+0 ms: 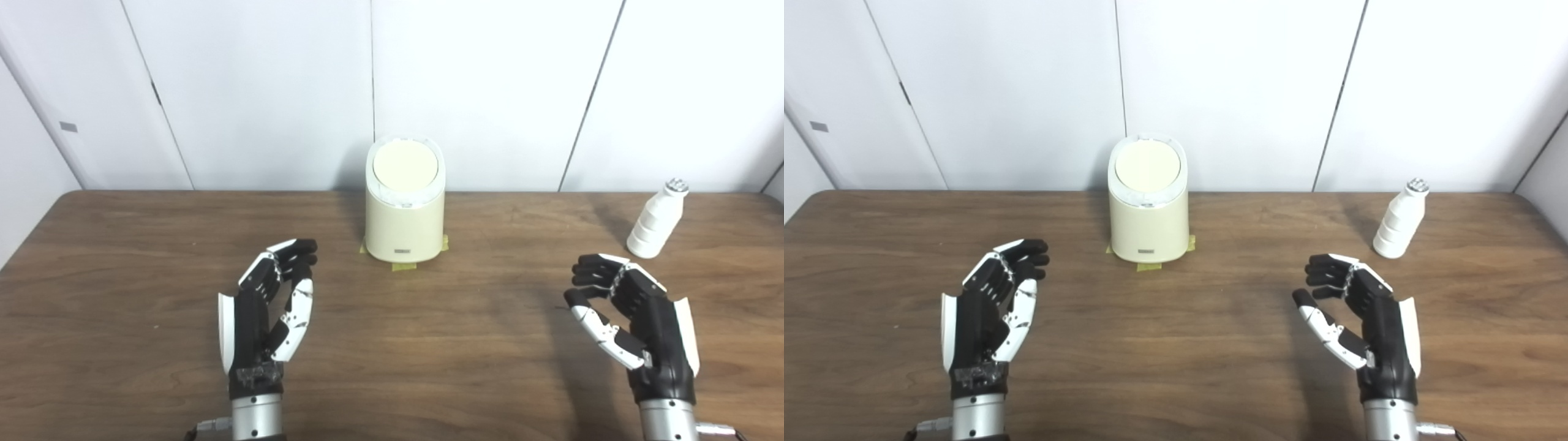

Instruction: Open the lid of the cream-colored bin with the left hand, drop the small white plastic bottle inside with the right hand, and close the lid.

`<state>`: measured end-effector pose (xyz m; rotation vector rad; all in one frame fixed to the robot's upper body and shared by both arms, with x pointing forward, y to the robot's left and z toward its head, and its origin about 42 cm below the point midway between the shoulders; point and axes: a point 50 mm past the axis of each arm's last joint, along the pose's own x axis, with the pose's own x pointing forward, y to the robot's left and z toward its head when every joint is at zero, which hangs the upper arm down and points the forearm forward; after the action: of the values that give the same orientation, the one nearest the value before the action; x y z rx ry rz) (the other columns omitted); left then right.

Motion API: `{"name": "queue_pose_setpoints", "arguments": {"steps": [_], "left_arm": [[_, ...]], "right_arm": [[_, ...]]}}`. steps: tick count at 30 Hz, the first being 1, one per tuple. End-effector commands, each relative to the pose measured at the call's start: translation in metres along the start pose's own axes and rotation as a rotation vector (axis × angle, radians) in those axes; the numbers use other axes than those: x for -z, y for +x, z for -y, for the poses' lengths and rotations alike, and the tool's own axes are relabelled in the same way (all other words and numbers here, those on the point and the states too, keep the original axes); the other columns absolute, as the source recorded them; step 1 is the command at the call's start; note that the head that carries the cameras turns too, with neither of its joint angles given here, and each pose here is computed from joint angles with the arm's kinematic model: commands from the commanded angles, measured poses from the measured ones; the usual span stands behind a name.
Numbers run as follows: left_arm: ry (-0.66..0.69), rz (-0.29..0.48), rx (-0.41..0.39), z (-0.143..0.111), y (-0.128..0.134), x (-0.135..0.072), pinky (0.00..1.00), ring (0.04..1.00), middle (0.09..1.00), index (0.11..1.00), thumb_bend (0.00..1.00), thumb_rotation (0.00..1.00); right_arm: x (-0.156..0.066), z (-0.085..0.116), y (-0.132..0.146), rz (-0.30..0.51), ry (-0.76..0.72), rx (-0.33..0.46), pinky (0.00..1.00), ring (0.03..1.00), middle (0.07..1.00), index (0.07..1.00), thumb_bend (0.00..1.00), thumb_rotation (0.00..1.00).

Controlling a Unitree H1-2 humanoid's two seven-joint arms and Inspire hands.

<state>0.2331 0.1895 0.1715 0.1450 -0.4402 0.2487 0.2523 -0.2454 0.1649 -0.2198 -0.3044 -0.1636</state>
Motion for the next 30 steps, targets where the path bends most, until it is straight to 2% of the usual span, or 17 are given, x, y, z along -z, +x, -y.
{"name": "queue_pose_setpoints", "arguments": {"steps": [1, 6, 11, 15, 18, 21, 23, 29, 30], "left_arm": [[0.023, -0.059, -0.027, -0.011, -0.032, 0.0, 0.59, 0.65, 0.684, 0.668, 0.22, 0.44], [0.028, -0.055, -0.022, -0.011, -0.031, 0.002, 0.6, 0.655, 0.685, 0.671, 0.22, 0.47], [0.016, -0.058, -0.037, -0.014, -0.024, 0.005, 0.6, 0.655, 0.686, 0.669, 0.24, 0.43], [0.022, -0.065, -0.027, -0.016, -0.015, 0.002, 0.62, 0.688, 0.719, 0.706, 0.32, 0.39], [0.061, -0.059, -0.008, -0.017, -0.009, -0.003, 0.64, 0.734, 0.757, 0.742, 0.42, 0.45], [0.142, -0.049, 0.028, -0.02, 0.0, -0.009, 0.75, 0.829, 0.842, 0.833, 0.52, 0.58], [0.13, -0.04, 0.039, -0.022, 0.01, -0.015, 0.81, 0.876, 0.89, 0.876, 0.61, 0.61], [0.15, 0.008, 0.044, -0.026, 0.04, -0.033, 0.82, 0.907, 0.915, 0.9, 0.71, 0.61], [0.152, 0.02, 0.041, -0.026, 0.047, -0.037, 0.8, 0.907, 0.916, 0.9, 0.73, 0.62]], "right_arm": [[-0.011, 0.0, 0.0, 0.055, 0.012, 0.011, 0.53, 0.604, 0.619, 0.618, 0.25, 0.18], [-0.01, -0.002, 0.002, 0.053, 0.013, 0.009, 0.53, 0.602, 0.614, 0.614, 0.25, 0.19], [-0.006, -0.006, 0.005, 0.052, 0.025, 0.005, 0.52, 0.598, 0.612, 0.613, 0.25, 0.2], [-0.002, -0.008, 0.008, 0.067, 0.029, 0.01, 0.52, 0.594, 0.607, 0.609, 0.26, 0.22], [0.002, -0.01, 0.01, 0.074, 0.033, 0.013, 0.52, 0.587, 0.601, 0.604, 0.26, 0.23], [0.005, -0.013, 0.012, 0.077, 0.024, 0.012, 0.51, 0.586, 0.602, 0.602, 0.25, 0.24], [0.006, -0.015, 0.013, 0.08, 0.025, 0.013, 0.51, 0.587, 0.603, 0.601, 0.25, 0.26], [0.011, -0.017, 0.016, 0.085, 0.033, 0.008, 0.51, 0.587, 0.603, 0.601, 0.24, 0.22], [0.012, -0.017, 0.017, 0.086, 0.032, 0.006, 0.51, 0.588, 0.603, 0.602, 0.24, 0.21]]}}
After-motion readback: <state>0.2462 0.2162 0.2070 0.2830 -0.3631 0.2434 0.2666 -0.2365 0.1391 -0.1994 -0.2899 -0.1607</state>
